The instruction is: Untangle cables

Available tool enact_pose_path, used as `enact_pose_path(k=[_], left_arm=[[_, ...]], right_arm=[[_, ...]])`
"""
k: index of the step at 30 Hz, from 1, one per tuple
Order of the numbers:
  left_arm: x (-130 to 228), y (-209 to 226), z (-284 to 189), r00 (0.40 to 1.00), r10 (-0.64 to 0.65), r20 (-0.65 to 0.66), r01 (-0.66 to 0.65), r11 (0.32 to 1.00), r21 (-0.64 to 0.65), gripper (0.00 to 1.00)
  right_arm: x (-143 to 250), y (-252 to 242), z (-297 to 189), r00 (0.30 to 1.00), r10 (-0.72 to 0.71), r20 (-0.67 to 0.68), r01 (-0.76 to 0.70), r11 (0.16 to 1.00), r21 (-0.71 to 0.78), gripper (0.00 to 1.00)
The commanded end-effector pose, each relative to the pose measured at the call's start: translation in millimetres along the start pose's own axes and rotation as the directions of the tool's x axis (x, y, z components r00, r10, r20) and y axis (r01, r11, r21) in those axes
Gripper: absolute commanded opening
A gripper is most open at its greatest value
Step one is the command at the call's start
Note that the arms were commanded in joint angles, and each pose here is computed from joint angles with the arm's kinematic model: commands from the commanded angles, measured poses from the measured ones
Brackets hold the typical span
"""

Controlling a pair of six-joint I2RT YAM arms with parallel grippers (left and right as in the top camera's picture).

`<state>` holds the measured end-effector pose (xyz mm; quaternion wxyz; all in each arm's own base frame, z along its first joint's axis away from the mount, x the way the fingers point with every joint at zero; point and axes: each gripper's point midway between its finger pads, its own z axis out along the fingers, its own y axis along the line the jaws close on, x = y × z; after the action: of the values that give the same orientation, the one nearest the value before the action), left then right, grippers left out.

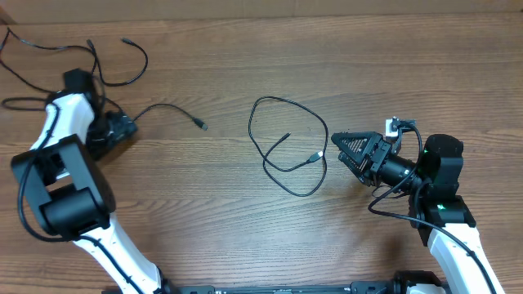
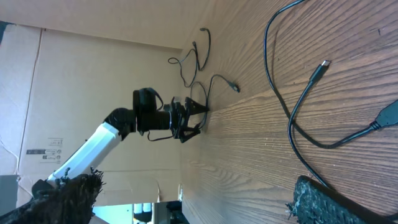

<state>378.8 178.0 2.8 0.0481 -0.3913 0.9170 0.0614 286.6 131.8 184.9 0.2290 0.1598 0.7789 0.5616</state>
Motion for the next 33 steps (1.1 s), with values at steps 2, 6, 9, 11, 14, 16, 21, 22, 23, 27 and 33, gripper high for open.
enact_pose_path(k=[2, 6, 9, 11, 14, 16, 21, 22, 23, 27, 33], left_arm=[[-2.1, 56.6, 36.5, 0.979, -0.202, -0.009, 0.2, 0.972, -0.122, 1.0], [-20.2, 73.5, 39.4, 0.939, -0.341, 0.048, 0.345, 0.934, -0.094, 1.0], [-38.4, 86.6, 40.8, 0.883, -0.457, 0.106, 0.464, 0.884, -0.054, 1.0], [-48.3, 90.8, 40.8, 0.86, -0.492, 0.135, 0.499, 0.866, -0.028, 0.99], [-61.0, 96.4, 40.2, 0.836, -0.521, 0.172, 0.528, 0.849, 0.004, 0.96], [-69.3, 99.5, 39.4, 0.823, -0.533, 0.196, 0.539, 0.842, 0.025, 0.95], [-89.8, 108.0, 36.4, 0.787, -0.563, 0.253, 0.563, 0.823, 0.08, 0.9], [-92.1, 110.9, 36.1, 0.774, -0.578, 0.258, 0.577, 0.812, 0.087, 0.89], [-92.8, 114.0, 36.3, 0.763, -0.592, 0.259, 0.591, 0.802, 0.091, 0.86], [-94.3, 130.4, 37.4, 0.692, -0.675, 0.255, 0.674, 0.731, 0.107, 0.81], [-95.0, 151.7, 40.1, 0.623, -0.75, 0.222, 0.741, 0.657, 0.14, 0.83]], right_arm=[[-2.5, 5.1, -1.2, 1.0, -0.024, 0.009, 0.024, 1.0, -0.007, 1.0], [-2.5, 5.1, -1.2, 1.0, -0.024, 0.009, 0.024, 1.0, -0.007, 1.0], [-2.5, 5.0, -1.2, 1.0, -0.024, 0.009, 0.024, 1.0, -0.007, 1.0], [-2.5, 5.0, -1.2, 1.0, -0.024, 0.009, 0.024, 1.0, -0.007, 1.0], [-2.5, 5.0, -1.2, 1.0, -0.024, 0.009, 0.024, 1.0, -0.007, 1.0], [-2.5, 5.0, -1.2, 1.0, -0.023, 0.009, 0.023, 1.0, -0.007, 1.0], [-2.5, 5.0, -1.1, 1.0, -0.023, 0.009, 0.023, 1.0, -0.007, 1.0], [-2.6, 4.9, -1.1, 1.0, -0.023, 0.009, 0.023, 1.0, -0.007, 1.0], [-2.6, 4.9, -1.1, 1.0, -0.023, 0.009, 0.023, 1.0, -0.007, 1.0], [-2.5, 5.0, -1.2, 1.0, -0.024, 0.009, 0.024, 1.0, -0.007, 1.0], [-2.6, 5.0, -1.2, 1.0, -0.024, 0.01, 0.024, 1.0, -0.007, 1.0]])
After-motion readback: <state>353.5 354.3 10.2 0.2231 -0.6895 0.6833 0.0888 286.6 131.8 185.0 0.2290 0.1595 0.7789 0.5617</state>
